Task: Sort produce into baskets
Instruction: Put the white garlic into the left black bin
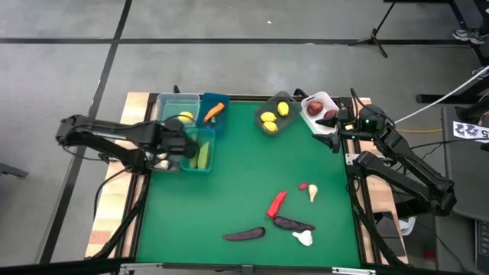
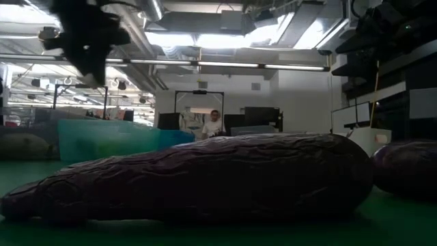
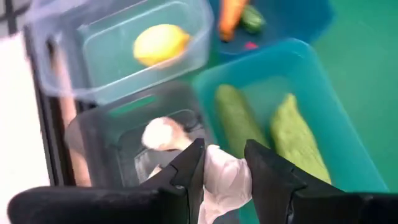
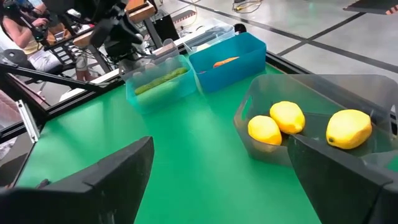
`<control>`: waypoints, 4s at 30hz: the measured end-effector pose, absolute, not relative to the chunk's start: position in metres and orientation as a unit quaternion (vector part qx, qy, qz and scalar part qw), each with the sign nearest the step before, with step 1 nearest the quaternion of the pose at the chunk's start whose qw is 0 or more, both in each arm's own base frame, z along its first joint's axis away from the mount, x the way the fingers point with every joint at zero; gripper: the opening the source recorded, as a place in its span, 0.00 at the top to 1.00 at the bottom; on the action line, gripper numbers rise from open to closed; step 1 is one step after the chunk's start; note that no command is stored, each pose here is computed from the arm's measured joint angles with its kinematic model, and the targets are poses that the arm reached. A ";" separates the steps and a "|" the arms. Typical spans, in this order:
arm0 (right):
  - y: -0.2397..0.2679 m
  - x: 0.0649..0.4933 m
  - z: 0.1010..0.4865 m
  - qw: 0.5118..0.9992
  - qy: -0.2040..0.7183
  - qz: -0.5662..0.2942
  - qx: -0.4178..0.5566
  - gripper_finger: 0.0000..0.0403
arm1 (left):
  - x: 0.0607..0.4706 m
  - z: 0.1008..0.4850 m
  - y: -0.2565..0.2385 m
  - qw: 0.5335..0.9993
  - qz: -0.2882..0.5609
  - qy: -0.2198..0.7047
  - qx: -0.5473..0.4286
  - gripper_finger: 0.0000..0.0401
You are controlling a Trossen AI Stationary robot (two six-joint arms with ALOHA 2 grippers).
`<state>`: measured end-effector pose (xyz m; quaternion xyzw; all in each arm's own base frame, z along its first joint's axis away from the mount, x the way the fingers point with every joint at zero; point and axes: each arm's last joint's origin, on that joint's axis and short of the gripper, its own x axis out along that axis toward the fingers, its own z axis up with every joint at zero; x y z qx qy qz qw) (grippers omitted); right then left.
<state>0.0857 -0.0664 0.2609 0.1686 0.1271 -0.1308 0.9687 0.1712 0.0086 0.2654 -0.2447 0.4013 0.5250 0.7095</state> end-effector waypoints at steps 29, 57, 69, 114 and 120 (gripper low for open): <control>-0.066 0.086 0.261 0.969 0.127 -0.131 0.169 0.08 | 0.148 0.214 0.005 0.679 0.555 0.369 -0.307 0.42; -0.066 0.086 0.261 0.969 0.127 -0.131 0.169 0.08 | 0.397 0.209 -0.012 0.977 0.178 0.118 -0.028 0.34; -0.066 0.086 0.261 0.969 0.128 -0.131 0.169 0.08 | 0.499 0.197 -0.024 0.988 0.047 0.130 0.066 0.34; -0.066 0.086 0.261 0.969 0.127 -0.131 0.169 0.08 | 0.593 0.103 -0.035 0.975 -0.115 0.163 0.097 0.34; -0.066 0.086 0.261 0.969 0.127 -0.131 0.169 0.08 | 0.592 0.102 -0.035 0.974 -0.121 0.176 0.080 0.34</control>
